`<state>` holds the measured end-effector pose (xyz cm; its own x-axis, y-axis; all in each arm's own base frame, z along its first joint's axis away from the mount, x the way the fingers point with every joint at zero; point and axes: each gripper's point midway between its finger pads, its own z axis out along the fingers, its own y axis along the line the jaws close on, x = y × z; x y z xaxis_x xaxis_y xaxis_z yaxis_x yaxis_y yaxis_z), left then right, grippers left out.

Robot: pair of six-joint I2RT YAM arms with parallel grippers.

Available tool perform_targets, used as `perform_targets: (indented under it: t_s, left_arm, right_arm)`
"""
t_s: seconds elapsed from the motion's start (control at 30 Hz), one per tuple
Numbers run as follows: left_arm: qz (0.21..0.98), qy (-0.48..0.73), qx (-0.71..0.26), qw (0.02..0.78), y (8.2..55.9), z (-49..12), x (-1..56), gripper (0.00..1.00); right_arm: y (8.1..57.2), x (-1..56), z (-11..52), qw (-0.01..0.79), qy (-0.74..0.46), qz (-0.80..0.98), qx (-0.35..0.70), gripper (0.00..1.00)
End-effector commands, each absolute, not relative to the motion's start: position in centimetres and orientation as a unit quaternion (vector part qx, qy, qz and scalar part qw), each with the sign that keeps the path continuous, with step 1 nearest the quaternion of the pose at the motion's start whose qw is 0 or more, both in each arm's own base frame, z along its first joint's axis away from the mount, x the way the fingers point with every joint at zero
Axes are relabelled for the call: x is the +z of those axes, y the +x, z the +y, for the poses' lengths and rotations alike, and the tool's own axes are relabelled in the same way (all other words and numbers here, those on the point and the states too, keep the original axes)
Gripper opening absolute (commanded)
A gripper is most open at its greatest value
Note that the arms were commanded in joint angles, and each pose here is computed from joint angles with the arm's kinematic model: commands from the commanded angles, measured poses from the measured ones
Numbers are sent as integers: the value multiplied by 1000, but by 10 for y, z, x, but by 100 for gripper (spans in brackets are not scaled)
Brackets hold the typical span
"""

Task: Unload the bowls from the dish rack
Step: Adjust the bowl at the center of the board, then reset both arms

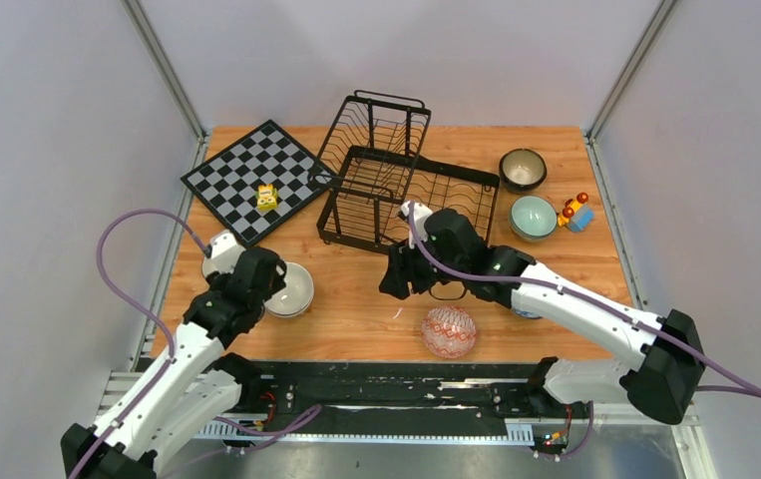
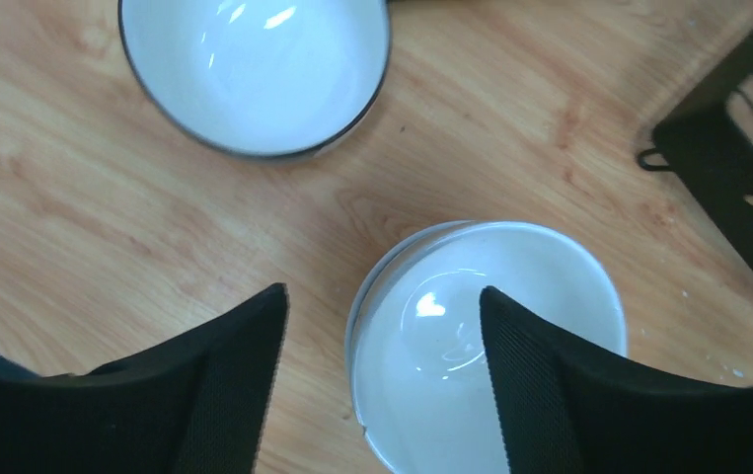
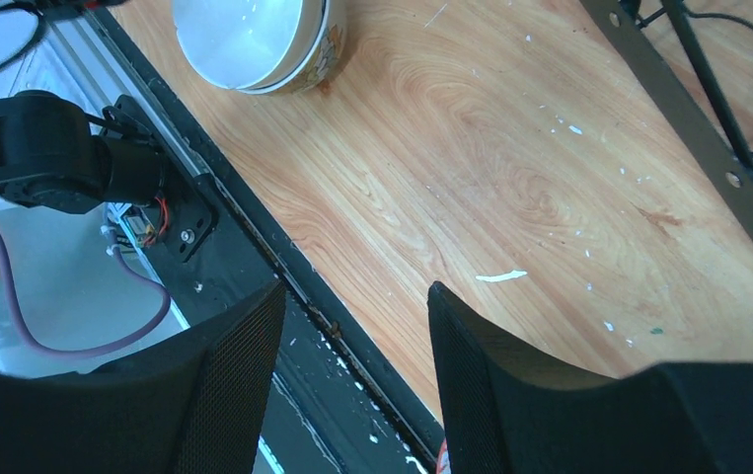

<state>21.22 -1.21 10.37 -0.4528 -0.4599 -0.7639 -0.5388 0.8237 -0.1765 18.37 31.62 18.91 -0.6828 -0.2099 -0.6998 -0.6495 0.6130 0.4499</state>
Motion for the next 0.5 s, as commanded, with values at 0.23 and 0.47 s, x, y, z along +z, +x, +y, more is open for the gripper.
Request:
perform_targets:
  t_s: [0.23, 0.47]
  left_arm:
    - [847, -199, -29, 492, 223, -33, 207, 100]
    - [856, -176, 54, 483, 227, -13, 217, 100]
  right_arm:
    - [193, 264, 244, 470, -277, 797, 260, 61]
    - [196, 261, 159, 548, -207, 797, 148, 62]
